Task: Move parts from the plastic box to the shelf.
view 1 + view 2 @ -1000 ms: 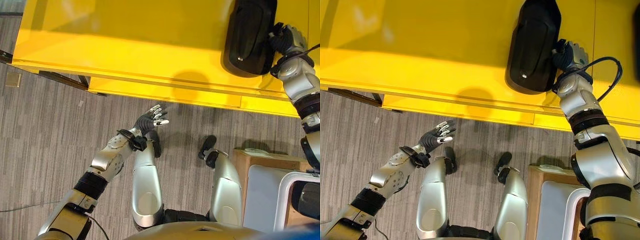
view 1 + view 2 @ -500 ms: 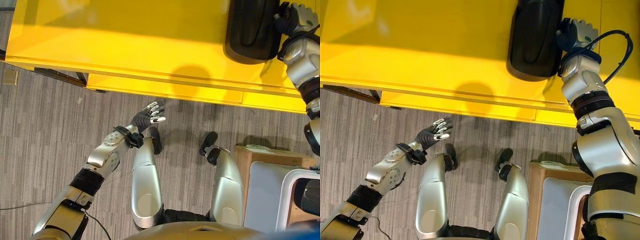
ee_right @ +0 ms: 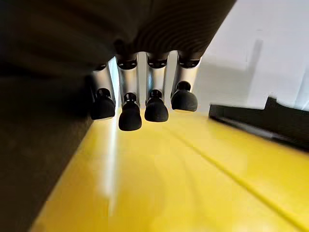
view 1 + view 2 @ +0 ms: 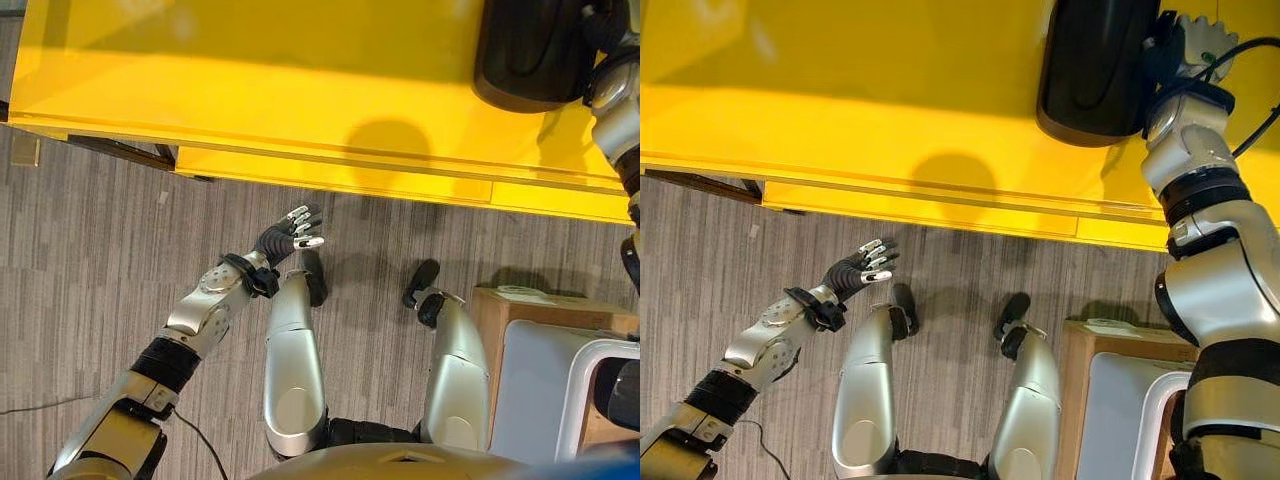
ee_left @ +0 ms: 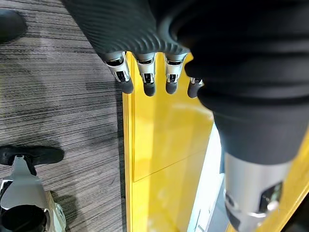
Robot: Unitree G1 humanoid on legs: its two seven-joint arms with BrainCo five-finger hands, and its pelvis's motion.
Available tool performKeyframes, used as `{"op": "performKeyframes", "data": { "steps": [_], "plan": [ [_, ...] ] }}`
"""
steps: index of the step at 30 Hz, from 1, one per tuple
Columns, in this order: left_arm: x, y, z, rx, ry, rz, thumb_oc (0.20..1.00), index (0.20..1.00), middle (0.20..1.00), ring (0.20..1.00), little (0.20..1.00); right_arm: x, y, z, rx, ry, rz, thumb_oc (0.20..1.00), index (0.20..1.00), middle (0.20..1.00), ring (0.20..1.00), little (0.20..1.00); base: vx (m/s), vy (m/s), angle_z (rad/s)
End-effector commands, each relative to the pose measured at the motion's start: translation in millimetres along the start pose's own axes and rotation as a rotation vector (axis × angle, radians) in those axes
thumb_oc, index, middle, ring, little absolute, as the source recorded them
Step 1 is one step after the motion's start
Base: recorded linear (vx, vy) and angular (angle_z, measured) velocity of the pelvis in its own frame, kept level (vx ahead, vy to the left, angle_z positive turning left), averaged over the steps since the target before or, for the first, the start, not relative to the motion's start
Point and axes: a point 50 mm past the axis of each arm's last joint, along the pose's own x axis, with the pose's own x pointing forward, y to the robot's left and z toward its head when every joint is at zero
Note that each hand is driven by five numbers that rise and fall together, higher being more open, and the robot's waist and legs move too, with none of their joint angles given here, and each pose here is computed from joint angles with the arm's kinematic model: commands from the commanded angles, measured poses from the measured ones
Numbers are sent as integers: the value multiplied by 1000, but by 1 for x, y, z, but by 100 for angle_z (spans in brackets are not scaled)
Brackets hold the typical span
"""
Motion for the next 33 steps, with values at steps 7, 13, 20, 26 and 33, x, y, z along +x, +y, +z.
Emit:
{"op": "performKeyframes", "data": {
  "steps": [7,13,20,26,33],
  "plan": [
    [-2,-10,8,-27,-73,-69,1000,1000,1000,1000,1000,10,-48,-30,-325,11,-187,200,200,200,200,200,0,0,0],
    [-4,-5,6,-24,-66,-69,1000,1000,1000,1000,1000,11,-58,-31,-394,8,-226,200,200,200,200,200,0,0,0],
    [-5,-5,6,-26,-68,-73,1000,1000,1000,1000,1000,9,-53,-39,-274,53,-211,200,200,200,200,200,5,3,0],
    [-3,-6,6,-37,-72,-75,1000,1000,1000,1000,1000,9,-51,-39,-253,79,-217,200,200,200,200,200,0,0,0],
    [-2,-10,7,-60,-73,-92,1000,1000,1000,1000,1000,8,-47,-45,-170,145,-208,200,200,200,200,200,0,0,0]
  ]
}}
